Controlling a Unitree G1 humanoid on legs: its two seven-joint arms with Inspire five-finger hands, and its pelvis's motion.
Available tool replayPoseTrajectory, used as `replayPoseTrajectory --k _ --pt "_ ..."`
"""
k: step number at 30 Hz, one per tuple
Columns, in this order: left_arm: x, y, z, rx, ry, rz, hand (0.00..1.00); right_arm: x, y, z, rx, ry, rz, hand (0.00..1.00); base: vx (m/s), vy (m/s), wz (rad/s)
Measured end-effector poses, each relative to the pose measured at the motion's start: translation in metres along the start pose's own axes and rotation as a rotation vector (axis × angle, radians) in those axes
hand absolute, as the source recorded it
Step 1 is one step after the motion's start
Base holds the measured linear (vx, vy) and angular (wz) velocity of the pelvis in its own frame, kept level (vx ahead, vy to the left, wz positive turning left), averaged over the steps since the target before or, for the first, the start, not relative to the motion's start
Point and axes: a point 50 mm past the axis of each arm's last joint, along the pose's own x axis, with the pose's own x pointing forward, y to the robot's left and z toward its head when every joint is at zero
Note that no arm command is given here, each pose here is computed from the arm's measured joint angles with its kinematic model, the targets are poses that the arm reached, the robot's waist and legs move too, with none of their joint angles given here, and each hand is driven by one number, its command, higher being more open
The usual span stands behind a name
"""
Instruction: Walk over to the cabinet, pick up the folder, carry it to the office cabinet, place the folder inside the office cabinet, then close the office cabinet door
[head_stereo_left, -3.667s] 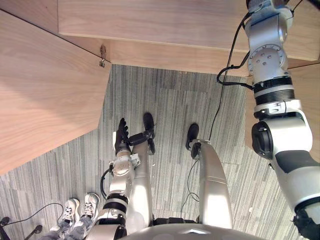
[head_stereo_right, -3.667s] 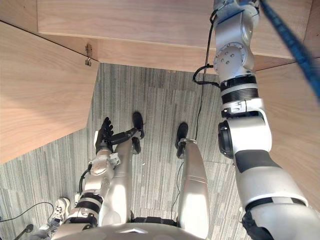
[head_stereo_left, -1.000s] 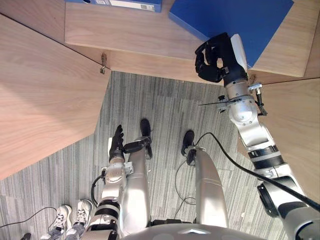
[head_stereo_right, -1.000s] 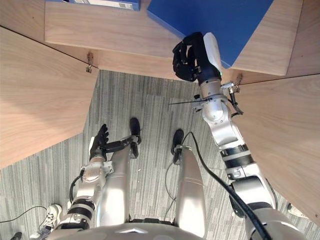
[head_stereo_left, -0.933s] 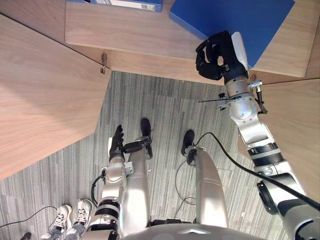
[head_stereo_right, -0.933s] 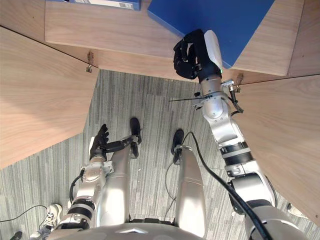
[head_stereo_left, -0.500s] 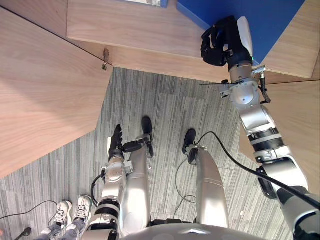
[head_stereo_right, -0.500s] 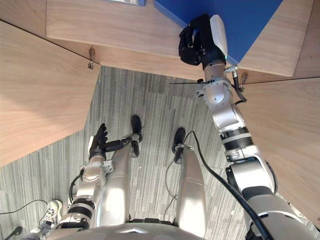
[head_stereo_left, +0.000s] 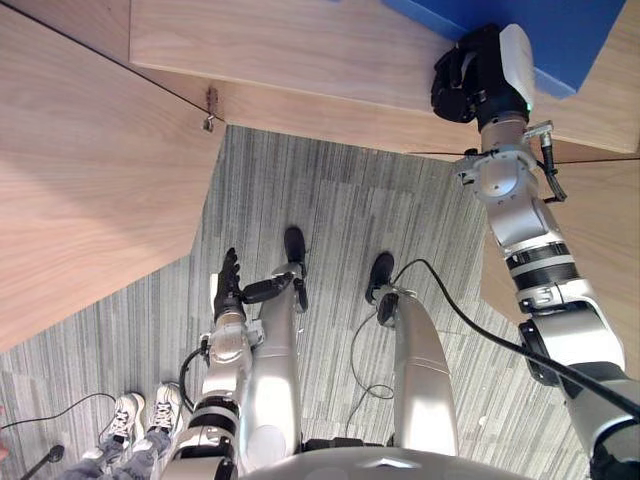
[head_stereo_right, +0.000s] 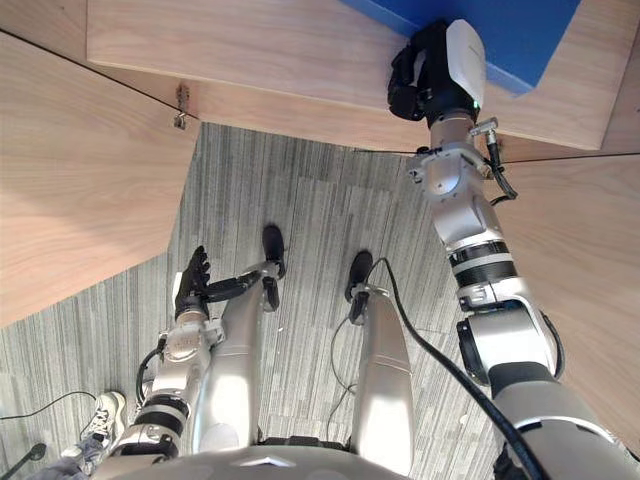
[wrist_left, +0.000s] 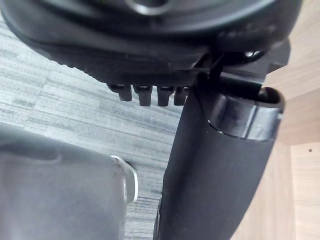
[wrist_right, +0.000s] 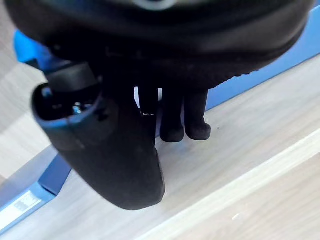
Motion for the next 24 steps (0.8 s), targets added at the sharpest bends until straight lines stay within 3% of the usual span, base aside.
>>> replayPoseTrajectory --k 5,19,22,24 --pt "0.000 0.000 0.000 -0.006 0.000 0.015 1.00 0.014 -0.017 -0.006 0.015 0.080 -0.087 0.00 0.00 0.000 0.00" --pt "0.000 0.000 -0.001 -0.069 0.015 0.042 1.00 0.027 -0.039 -0.016 0.390 0.241 -0.206 0.00 0.00 0.000 0.00" --pt "-0.001 -0.001 -0.002 -0.081 0.022 0.037 1.00 0.018 -0.047 -0.014 0.462 0.207 -0.260 0.00 0.00 0.000 0.00" --pt "-0.002 -0.004 -0.005 -0.087 0.051 0.034 1.00 -0.005 -0.046 -0.011 0.527 0.140 -0.287 0.00 0.03 -0.002 -0.05"
